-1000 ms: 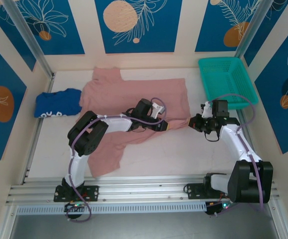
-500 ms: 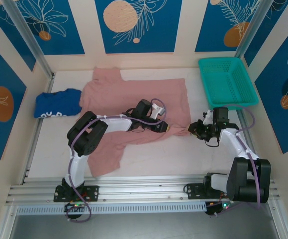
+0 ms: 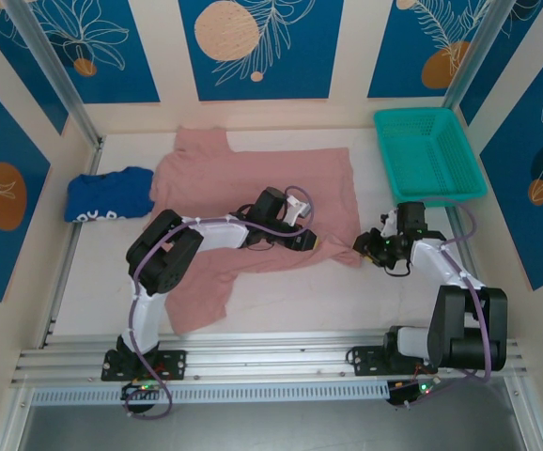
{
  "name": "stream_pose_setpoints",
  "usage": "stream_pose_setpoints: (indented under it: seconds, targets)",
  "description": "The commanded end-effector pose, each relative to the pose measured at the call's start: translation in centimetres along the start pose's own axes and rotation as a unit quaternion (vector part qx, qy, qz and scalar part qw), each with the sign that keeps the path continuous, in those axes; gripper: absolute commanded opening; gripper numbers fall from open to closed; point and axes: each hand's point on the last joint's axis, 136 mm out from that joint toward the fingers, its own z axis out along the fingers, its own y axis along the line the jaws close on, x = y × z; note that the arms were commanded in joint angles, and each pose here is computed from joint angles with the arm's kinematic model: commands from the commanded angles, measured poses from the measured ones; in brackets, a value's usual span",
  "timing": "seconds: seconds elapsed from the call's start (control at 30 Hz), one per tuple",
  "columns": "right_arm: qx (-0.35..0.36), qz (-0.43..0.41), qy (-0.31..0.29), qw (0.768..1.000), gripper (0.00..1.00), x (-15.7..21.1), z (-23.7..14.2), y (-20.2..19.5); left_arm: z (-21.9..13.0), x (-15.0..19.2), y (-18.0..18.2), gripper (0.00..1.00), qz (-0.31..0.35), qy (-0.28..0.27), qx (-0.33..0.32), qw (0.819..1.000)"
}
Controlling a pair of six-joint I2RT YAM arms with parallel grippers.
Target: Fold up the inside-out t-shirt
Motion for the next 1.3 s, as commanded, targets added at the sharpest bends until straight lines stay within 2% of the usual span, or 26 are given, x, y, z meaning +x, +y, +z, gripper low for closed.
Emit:
stream_pose_setpoints:
  seconds: [0.0,0.23,0.6,1.07,1.27]
  targets:
    - [0.027,-0.002,0.014,1.0,0.34,0.9,-0.2,-0.2,-0.6,-0.3,-0.9,0.38,0.013,-0.005,0.007,1.0]
    - [0.069,0.001,0.025,0.997,0.36,2.4,0.0,-1.4,-0.8,-0.3,-1.1,0.39,0.011,-0.007,0.01,1.0]
    - [0.107,-0.018,0.03,0.994,0.4,2.5,0.2,-1.6,-0.8,-0.2,-1.2,0.39,0.01,-0.009,0.014,1.0]
    - [0.094,-0.021,0.063,0.993,0.34,2.5,1.4,-1.2,-0.7,-0.1,-1.2,0.39,0.01,-0.01,0.019,1.0]
    - [0.103,-0.038,0.037,0.993,0.28,1.0,0.5,-0.8,-0.7,0.1,-1.3,0.39,0.008,-0.01,0.023,1.0]
